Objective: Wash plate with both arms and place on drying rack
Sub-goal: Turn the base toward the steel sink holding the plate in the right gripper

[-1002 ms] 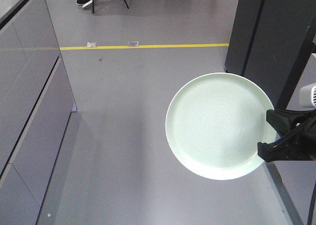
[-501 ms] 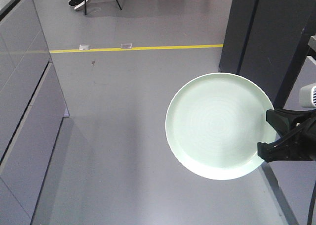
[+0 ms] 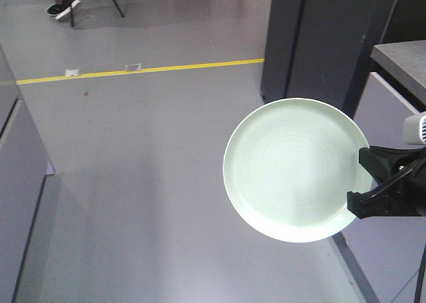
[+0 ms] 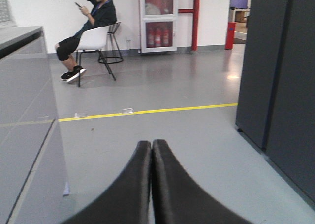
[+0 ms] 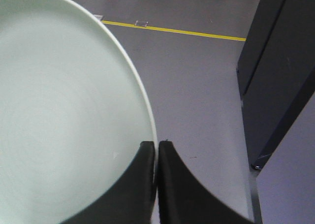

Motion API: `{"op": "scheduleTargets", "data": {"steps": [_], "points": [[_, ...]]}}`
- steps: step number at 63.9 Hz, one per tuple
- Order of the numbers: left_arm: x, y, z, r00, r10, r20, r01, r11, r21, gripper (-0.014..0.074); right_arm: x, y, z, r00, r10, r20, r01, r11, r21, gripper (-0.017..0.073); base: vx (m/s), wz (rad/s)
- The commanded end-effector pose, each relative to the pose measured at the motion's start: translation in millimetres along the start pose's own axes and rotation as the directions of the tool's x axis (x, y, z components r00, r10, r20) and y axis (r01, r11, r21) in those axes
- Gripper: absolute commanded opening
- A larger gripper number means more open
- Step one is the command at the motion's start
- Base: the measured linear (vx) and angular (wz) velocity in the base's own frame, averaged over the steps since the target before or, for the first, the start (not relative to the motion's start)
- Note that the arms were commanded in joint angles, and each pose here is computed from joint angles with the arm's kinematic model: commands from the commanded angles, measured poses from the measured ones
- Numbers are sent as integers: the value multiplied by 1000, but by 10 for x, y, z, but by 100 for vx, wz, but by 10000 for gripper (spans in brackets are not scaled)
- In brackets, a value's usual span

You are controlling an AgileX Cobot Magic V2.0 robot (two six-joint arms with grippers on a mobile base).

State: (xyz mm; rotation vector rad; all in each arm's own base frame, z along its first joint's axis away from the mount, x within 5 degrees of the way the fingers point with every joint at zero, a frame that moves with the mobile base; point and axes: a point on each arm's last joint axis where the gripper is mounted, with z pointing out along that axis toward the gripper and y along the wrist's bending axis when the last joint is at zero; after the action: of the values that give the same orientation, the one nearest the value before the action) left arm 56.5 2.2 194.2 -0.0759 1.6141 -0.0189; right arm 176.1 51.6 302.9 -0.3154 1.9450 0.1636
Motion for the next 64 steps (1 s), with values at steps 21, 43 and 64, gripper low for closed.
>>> {"op": "scheduleTargets", "data": {"steps": [21, 43, 64], "points": [[-1, -4, -2, 998, -14, 66, 13, 1000, 9, -6, -178, -14, -62, 993, -14, 118, 13, 1000, 10, -9, 9, -30], [-1, -4, -2, 998, -14, 66, 13, 1000, 9, -6, -181, -14, -62, 992, -14, 122, 13, 1000, 11, -9, 7, -25], [-1, -4, -2, 998, -14, 66, 13, 1000, 9, -6, -181, -14, -62, 992, -14, 122, 13, 1000, 11, -9, 6, -23]]}}
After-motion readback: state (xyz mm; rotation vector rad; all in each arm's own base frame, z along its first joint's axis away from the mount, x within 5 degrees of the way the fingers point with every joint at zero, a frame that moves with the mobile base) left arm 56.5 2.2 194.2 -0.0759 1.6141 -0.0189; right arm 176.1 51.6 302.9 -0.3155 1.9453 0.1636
